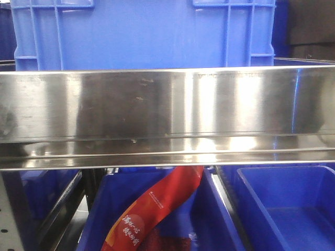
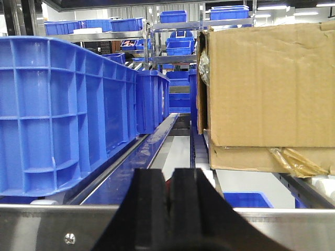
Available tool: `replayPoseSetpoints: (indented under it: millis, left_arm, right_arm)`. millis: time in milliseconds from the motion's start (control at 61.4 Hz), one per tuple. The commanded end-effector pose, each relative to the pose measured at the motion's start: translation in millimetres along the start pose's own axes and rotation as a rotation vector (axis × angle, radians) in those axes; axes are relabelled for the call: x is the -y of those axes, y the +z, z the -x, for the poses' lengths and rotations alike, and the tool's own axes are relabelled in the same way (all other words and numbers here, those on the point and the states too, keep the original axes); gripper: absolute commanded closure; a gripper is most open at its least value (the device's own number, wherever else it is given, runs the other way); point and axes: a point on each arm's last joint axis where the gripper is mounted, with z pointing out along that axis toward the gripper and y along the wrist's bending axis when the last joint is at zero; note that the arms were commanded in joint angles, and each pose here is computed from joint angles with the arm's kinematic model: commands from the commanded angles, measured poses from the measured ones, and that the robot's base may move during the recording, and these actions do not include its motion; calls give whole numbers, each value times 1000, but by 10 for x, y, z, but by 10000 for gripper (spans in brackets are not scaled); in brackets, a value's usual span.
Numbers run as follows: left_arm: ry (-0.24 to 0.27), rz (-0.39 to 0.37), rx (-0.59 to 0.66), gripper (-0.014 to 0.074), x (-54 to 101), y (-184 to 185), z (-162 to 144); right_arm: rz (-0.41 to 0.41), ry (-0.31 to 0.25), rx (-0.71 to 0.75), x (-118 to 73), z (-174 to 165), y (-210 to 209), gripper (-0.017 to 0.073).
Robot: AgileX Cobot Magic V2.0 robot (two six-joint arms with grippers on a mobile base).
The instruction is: Grab block from conveyor and place in blue bin
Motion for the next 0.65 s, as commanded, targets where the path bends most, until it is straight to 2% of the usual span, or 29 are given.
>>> replayPoseSetpoints:
  millis: [0, 636]
  left_arm:
    - [-5, -11, 34, 704, 8, -6, 35]
    - [-5, -9, 33, 704, 6, -6, 34]
  right_arm:
    - [-4, -8, 29, 2, 27, -3, 721]
    - [-4, -8, 29, 2, 27, -3, 721]
